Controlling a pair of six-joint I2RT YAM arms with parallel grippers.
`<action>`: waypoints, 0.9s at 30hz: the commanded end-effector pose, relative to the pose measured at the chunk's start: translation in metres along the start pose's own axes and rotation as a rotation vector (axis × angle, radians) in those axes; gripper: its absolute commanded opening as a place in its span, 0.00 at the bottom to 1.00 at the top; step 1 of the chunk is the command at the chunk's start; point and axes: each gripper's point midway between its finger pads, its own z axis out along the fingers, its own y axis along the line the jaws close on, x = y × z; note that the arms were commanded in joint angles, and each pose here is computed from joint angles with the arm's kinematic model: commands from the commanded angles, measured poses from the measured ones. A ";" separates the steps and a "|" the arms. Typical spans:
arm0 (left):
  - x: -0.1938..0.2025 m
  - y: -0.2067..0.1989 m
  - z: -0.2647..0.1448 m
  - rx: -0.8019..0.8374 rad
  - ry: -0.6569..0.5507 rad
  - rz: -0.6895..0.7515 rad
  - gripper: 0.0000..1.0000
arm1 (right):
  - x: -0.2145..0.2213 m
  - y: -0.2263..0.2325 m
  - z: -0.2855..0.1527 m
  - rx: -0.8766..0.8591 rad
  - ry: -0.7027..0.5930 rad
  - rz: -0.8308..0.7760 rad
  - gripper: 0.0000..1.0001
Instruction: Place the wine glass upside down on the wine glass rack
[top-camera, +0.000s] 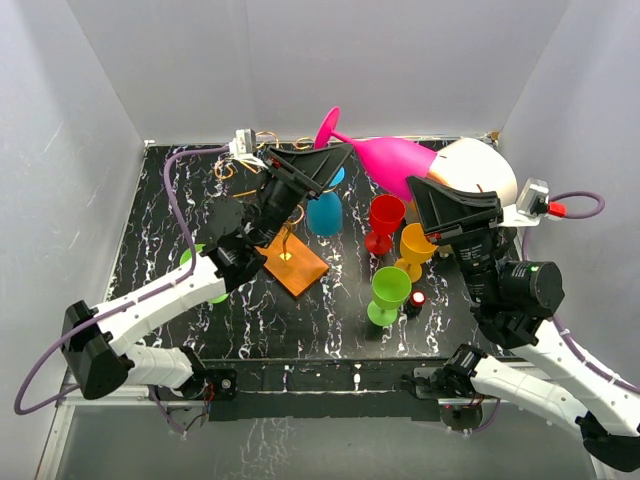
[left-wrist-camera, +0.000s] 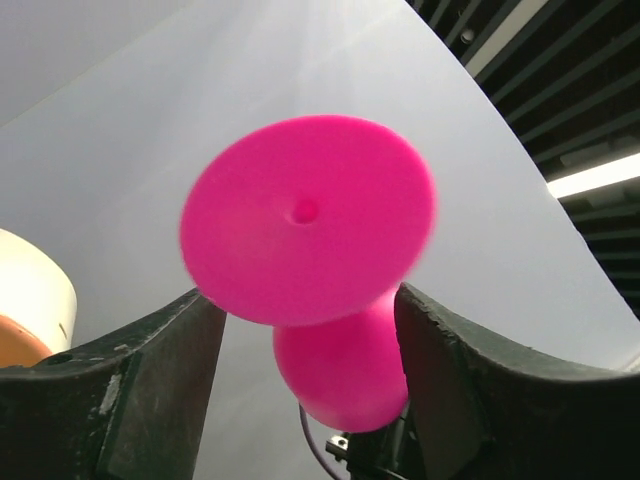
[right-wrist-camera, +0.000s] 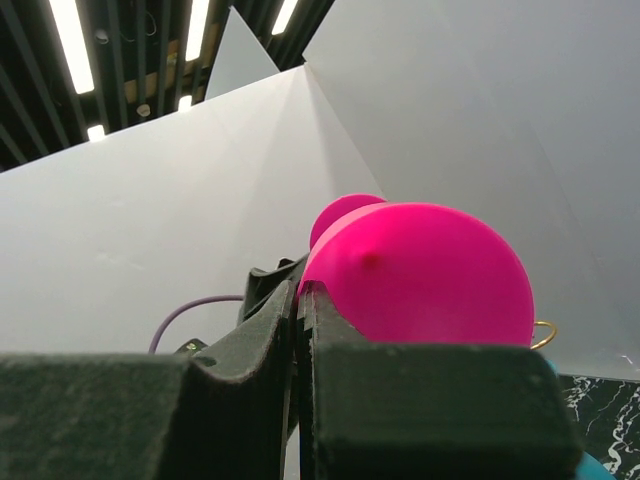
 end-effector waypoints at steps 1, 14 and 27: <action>-0.019 -0.018 0.014 0.040 -0.103 -0.083 0.63 | -0.014 0.019 0.002 -0.081 -0.045 0.026 0.00; -0.039 -0.044 0.015 0.117 -0.183 -0.101 0.43 | 0.027 0.009 -0.004 -0.086 0.082 0.045 0.00; -0.045 -0.050 0.014 0.136 -0.206 -0.061 0.00 | 0.040 -0.010 -0.013 0.003 0.134 0.042 0.07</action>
